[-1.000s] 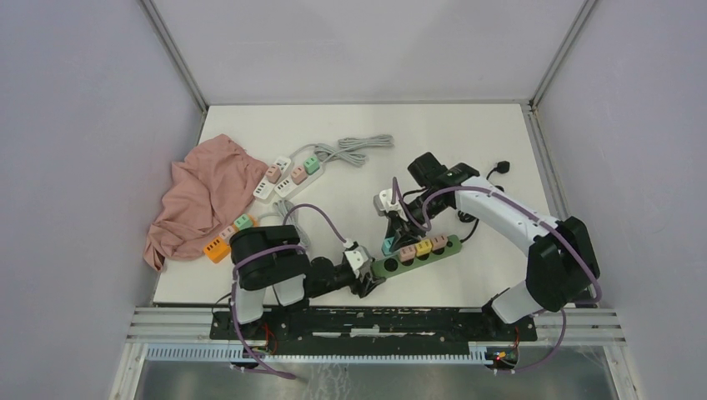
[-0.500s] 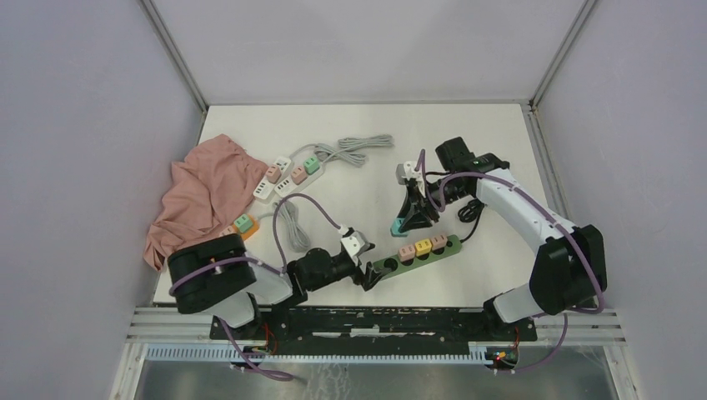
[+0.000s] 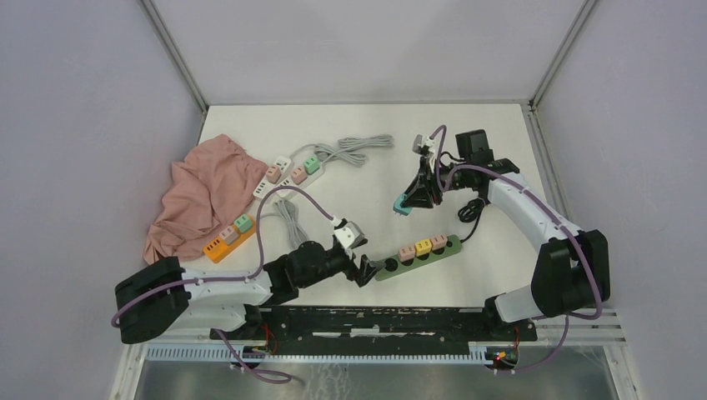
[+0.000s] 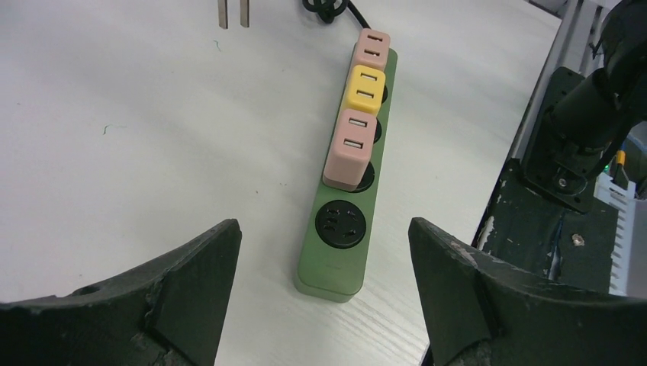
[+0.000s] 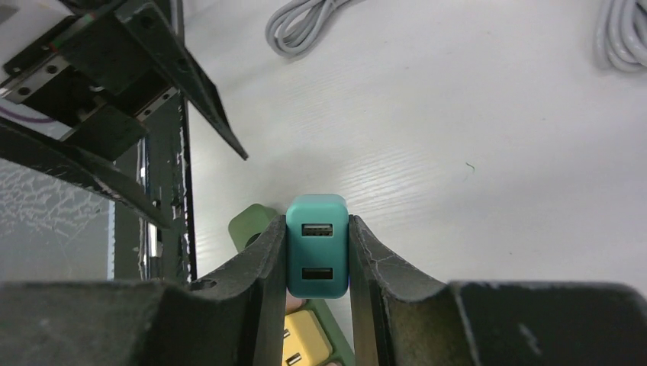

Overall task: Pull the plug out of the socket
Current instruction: Remove the plug from the socket, then place the plug at the center of the board.

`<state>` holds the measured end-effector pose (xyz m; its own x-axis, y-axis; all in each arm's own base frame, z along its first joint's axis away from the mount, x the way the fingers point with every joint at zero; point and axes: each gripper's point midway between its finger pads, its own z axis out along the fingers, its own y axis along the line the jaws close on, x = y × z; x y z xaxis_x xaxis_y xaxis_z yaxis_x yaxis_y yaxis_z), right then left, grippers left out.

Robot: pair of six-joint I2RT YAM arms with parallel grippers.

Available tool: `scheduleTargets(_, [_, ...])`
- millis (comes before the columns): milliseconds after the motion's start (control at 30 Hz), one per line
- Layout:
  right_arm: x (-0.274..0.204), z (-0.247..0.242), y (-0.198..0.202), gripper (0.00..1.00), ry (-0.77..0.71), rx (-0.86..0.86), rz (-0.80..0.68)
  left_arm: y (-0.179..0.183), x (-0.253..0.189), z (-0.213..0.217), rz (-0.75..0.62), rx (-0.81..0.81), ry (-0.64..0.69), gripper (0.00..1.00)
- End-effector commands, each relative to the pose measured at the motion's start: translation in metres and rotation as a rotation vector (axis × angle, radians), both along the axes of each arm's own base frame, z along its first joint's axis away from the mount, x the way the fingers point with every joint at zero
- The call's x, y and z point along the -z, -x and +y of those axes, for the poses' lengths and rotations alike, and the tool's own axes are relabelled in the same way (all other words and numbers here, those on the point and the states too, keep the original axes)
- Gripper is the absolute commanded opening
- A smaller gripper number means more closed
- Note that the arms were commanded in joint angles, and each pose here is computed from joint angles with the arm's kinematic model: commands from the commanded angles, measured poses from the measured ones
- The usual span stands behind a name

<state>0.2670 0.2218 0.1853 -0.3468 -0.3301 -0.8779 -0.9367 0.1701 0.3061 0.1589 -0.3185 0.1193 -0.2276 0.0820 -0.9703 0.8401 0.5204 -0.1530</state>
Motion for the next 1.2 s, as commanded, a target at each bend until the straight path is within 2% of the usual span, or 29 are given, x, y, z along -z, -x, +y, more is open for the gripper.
scheduleTargets(0, [-0.015, -0.001, -0.031, 0.01, -0.03, 0.149, -0.004, -0.005, -0.026, 0.003, 0.026, -0.053, 0.073, 0.88])
scheduleTargets(267, [-0.003, -0.01, -0.092, 0.05, 0.019, 0.444, 0.048, -0.003, -0.049, 0.021, 0.04, -0.11, 0.196, 0.9])
scheduleTargets(600, [0.038, 0.006, -0.158, 0.06, 0.03, 0.557, 0.284, -0.001, -0.042, 0.048, 0.039, -0.168, 0.25, 0.93])
scheduleTargets(1000, [0.118, 0.004, -0.212, 0.09, 0.146, 0.682, 0.424, -0.004, -0.032, 0.056, 0.028, -0.199, 0.227, 0.93])
scheduleTargets(1100, [0.13, 0.002, -0.215, 0.13, 0.165, 0.684, 0.456, -0.004, -0.032, 0.055, 0.029, -0.197, 0.227, 0.92])
scheduleTargets(1167, [0.133, 0.0, -0.216, 0.26, 0.168, 0.688, 0.463, -0.005, -0.032, 0.055, 0.029, -0.2, 0.228, 0.92])
